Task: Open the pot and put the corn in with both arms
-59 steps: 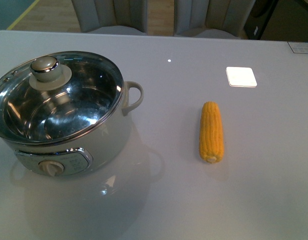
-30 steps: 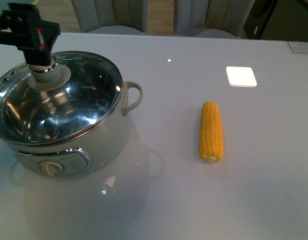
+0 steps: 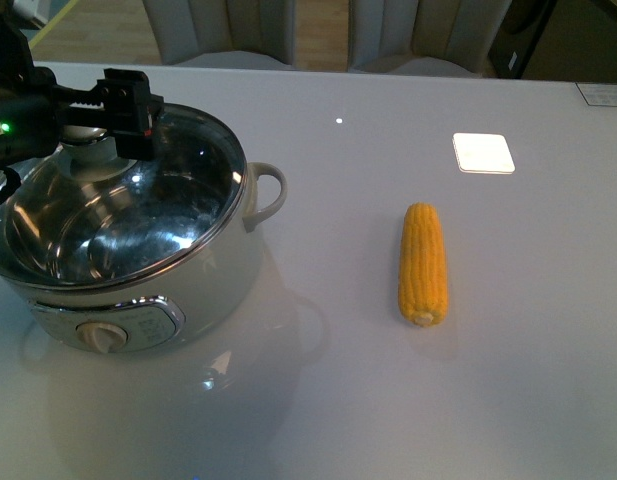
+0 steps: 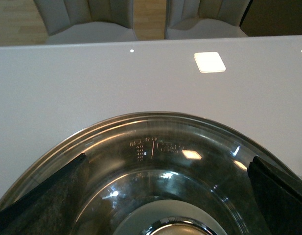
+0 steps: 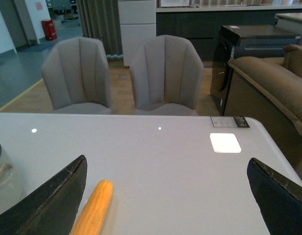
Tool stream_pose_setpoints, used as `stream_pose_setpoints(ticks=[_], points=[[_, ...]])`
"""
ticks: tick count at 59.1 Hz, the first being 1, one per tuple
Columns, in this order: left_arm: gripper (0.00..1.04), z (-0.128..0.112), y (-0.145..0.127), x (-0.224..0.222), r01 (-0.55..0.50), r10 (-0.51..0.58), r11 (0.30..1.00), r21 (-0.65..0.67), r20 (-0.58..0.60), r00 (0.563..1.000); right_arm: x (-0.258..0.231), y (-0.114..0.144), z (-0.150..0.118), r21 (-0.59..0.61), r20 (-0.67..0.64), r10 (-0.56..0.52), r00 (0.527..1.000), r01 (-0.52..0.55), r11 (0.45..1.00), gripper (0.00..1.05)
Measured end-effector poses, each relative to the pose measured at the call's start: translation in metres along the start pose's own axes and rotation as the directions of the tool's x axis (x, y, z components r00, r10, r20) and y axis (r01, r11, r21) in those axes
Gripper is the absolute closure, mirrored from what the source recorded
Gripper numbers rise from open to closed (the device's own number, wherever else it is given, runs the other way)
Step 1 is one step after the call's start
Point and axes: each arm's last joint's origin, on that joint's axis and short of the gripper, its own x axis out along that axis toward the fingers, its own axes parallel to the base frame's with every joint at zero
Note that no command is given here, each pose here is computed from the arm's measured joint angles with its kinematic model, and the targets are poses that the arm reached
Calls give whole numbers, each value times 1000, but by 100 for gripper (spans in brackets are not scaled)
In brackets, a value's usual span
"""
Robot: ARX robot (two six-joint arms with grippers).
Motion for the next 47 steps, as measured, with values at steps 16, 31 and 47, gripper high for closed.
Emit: stream_pose_setpoints(ticks=[16, 31, 47], points=[[7, -11, -3, 6, -3, 2, 1000, -14, -28, 1000, 0, 0, 0, 0, 0, 0, 1000, 0, 1000, 9], [7, -12, -3, 6, -21, 20, 999, -26, -27, 999, 0, 0, 0, 0, 0, 0, 1000, 0, 1000, 9], [26, -13, -6, 5, -53, 53, 998, -21, -24, 998, 0, 0, 0, 0, 0, 0, 1000, 0, 1000, 9]])
